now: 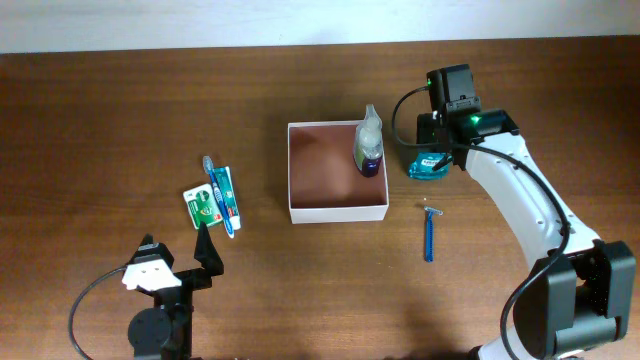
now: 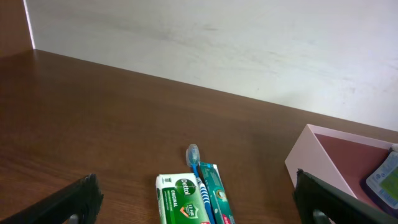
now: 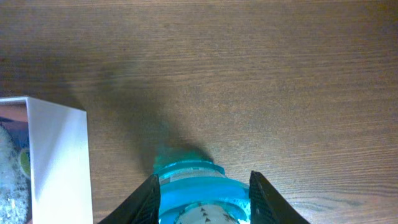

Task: Pack container
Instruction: 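Lower the right gripper and grasp the teal Listerine bottle cap, then carry the Listerine bottle left and lower it into the box, then open the right gripper and move it down to the blue razor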

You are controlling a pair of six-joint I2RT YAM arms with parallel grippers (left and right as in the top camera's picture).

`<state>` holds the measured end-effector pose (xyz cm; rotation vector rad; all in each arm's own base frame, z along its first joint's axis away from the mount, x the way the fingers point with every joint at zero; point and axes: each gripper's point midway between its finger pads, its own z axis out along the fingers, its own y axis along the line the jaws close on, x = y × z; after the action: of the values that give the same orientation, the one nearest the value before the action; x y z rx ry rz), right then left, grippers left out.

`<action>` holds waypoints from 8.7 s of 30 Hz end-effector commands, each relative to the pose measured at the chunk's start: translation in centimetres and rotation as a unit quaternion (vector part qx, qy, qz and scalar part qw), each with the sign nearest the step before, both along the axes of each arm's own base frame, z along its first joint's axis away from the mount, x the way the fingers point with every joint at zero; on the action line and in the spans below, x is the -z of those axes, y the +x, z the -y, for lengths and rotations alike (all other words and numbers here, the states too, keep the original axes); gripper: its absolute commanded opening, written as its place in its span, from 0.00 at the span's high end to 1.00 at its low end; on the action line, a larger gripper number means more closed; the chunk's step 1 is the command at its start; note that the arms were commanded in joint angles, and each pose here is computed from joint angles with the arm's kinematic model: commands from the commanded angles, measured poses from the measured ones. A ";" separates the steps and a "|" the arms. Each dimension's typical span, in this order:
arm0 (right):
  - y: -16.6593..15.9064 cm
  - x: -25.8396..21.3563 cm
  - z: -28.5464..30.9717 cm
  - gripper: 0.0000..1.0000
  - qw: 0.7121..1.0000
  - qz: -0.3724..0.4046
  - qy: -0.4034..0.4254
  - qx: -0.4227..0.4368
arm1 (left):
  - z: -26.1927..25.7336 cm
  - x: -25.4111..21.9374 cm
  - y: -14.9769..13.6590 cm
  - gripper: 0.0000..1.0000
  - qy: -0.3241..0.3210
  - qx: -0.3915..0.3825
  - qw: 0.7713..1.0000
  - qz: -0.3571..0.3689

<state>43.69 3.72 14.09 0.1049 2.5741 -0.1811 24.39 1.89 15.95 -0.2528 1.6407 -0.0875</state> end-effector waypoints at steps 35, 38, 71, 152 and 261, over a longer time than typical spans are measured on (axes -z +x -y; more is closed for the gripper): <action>-2.0 -0.7 -0.1 0.36 0.995 0.085 0.016 -0.049 | -0.2 0.2 0.0 0.01 0.010 -0.002 1.000 0.000; -1.9 -0.6 0.0 0.39 0.995 0.085 0.016 -0.048 | -0.2 0.2 0.0 0.01 0.010 -0.002 1.000 0.000; -0.8 -1.9 1.8 0.79 0.993 0.120 0.013 -0.019 | -0.2 0.2 0.0 0.01 0.010 -0.002 1.000 0.000; 1.1 -10.3 -21.7 0.75 0.962 0.207 0.092 -0.154 | -0.2 0.2 0.0 0.01 0.010 -0.002 1.000 0.000; -17.7 8.4 -1.4 0.25 0.996 -0.070 0.019 0.057 | -0.2 0.2 0.0 0.01 0.010 -0.002 1.000 0.000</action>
<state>26.79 5.39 7.37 0.2764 2.6881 -0.1649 24.39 1.89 15.88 -0.2529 1.6422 -0.0874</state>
